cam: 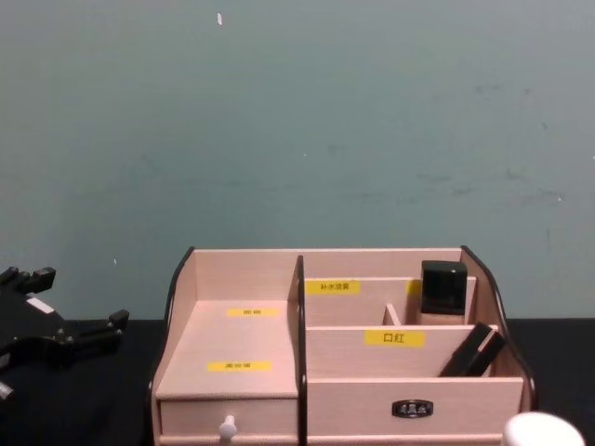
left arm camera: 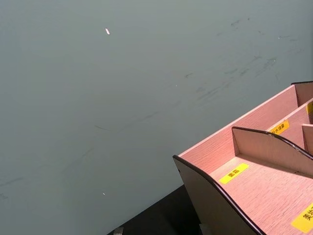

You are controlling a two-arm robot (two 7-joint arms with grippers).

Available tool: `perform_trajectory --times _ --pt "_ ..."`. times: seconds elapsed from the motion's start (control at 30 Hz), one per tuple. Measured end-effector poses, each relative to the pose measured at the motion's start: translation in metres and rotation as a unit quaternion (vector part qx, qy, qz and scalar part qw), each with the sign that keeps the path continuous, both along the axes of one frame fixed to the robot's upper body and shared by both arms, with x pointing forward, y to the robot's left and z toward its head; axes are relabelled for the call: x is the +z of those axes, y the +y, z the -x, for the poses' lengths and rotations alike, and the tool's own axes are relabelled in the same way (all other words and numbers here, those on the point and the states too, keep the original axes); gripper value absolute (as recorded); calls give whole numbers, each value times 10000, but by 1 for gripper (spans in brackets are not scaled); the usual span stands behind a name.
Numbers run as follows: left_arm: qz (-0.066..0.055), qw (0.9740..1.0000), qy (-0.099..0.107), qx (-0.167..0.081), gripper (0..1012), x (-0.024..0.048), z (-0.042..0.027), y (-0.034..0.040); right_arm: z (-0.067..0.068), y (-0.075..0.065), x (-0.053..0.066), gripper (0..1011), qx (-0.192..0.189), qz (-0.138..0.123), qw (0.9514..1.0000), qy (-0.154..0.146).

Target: Pick up the facial cleanser and watermelon frost from the table and place them into the tiered storage box.

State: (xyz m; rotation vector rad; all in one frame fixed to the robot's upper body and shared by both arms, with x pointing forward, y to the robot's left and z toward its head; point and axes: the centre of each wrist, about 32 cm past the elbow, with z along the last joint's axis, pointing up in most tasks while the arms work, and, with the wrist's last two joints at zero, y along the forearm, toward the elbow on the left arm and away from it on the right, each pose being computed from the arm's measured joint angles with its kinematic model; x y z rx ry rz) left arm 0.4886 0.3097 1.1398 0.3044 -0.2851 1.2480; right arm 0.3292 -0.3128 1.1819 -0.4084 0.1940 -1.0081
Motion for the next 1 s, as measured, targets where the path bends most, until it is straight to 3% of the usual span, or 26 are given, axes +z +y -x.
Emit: perform_trajectory --times 1.0 --pt "0 10000 0 0 1001 0 0 0 -60 43 -155 1002 -76 104 9998 163"
